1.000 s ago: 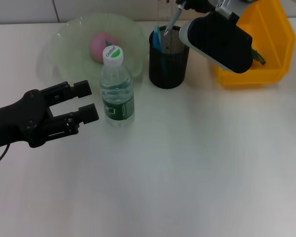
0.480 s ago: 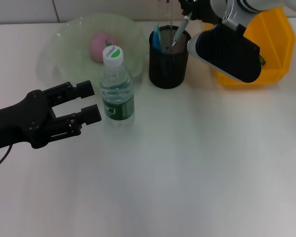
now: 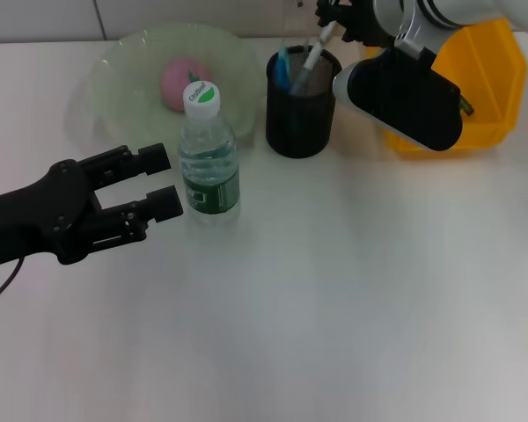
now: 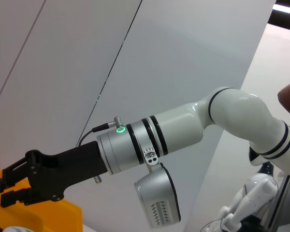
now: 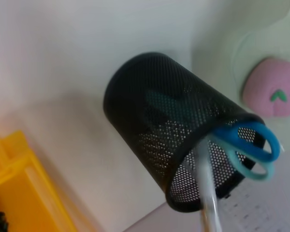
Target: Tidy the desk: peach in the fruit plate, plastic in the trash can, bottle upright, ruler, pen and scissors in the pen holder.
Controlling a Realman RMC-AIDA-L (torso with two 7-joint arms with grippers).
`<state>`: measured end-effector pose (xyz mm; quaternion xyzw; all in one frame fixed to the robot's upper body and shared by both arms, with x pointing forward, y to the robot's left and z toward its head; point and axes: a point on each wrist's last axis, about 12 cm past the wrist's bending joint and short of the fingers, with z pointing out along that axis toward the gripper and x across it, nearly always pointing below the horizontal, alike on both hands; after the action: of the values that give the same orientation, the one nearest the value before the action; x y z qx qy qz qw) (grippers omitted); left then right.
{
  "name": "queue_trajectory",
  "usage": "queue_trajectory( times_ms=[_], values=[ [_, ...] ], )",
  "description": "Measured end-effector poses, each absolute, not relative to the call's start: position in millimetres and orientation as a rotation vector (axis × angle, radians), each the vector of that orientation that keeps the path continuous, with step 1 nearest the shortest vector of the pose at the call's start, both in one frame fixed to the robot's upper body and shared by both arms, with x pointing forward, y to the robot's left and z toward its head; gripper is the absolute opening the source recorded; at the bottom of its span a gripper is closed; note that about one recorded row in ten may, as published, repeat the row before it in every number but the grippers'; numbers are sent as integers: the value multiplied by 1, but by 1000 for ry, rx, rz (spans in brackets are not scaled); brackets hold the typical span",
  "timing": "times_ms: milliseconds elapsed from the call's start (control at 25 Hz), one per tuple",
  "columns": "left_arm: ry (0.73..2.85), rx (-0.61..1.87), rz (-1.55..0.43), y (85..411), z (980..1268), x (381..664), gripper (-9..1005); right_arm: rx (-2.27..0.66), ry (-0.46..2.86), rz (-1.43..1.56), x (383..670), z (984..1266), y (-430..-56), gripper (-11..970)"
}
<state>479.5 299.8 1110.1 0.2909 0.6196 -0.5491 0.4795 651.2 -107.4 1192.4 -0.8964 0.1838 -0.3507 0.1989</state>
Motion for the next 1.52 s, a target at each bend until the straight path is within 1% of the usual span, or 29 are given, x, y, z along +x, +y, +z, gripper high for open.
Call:
queue_trajectory(
  times_ms=[80, 200, 400, 440, 480, 520, 600, 680, 720, 800, 880, 920, 1000, 1040, 1080, 1120, 1240, 1280, 1320, 1440, 1480, 1520],
  values=[
    [1512, 711, -1340, 300, 1110, 480, 768, -2497, 516, -983, 651, 1192, -107, 376],
    [1511, 713, -1339, 300, 1111, 480, 768, -2486, 523, -983, 651, 1193, -107, 410],
    [1512, 715, -1337, 301, 1111, 480, 768, -2413, 576, -982, 651, 1206, -104, 466],
    [1512, 715, -1337, 301, 1111, 480, 768, -2385, 601, -979, 652, 1210, -104, 477],
    [1512, 715, -1337, 301, 1111, 480, 768, -2315, 663, -962, 654, 1221, -108, 488],
    [1512, 716, -1338, 301, 1111, 480, 768, -2315, 663, -962, 654, 1221, -108, 493],
    [1513, 714, -1338, 302, 1111, 479, 768, -2225, 737, -903, 656, 1234, -113, 504],
    [1516, 713, -1337, 303, 1110, 478, 768, -2044, 871, -745, 656, 1256, -128, 515],
    [1520, 715, -1336, 304, 1110, 478, 768, -2044, 871, -745, 656, 1256, -128, 520],
    [1522, 716, -1335, 304, 1110, 478, 768, -1899, 981, -602, 656, 1269, -143, 531],
    [1528, 721, -1334, 305, 1110, 478, 768, -1674, 1158, -393, 651, 1280, -169, 541],
    [1536, 729, -1332, 307, 1110, 478, 768, -1674, 1158, -393, 651, 1280, -169, 546],
    [1551, 749, -1327, 310, 1111, 478, 768, -1486, 1298, -212, 642, 1279, -192, 557],
    [1555, 767, -1329, 310, 1111, 477, 768, -1420, 1340, -144, 638, 1278, -200, 562],
    [1555, 767, -1329, 310, 1111, 477, 768, -1253, 1435, 68, 624, 1270, -225, 568],
    [1555, 767, -1329, 310, 1111, 477, 768, -1253, 1435, 68, 624, 1270, -225, 573],
    [1573, 847, -1291, 319, 1114, 476, 768, -1030, 1524, 419, 590, 1248, -265, 589],
    [1573, 847, -1291, 319, 1114, 476, 768, -927, 1506, 669, 561, 1225, -287, 594],
    [1573, 862, -1274, 322, 1115, 476, 768, -927, 1506, 669, 561, 1225, -287, 600],
    [1561, 897, -1232, 328, 1117, 476, 768, -810, 1401, 971, 518, 1190, -316, 616],
    [1561, 897, -1232, 328, 1117, 476, 768, -731, 1360, 1105, 492, 1165, -331, 621],
    [1562, 907, -1220, 331, 1118, 476, 768, -731, 1360, 1105, 492, 1165, -331, 626]
  ],
)
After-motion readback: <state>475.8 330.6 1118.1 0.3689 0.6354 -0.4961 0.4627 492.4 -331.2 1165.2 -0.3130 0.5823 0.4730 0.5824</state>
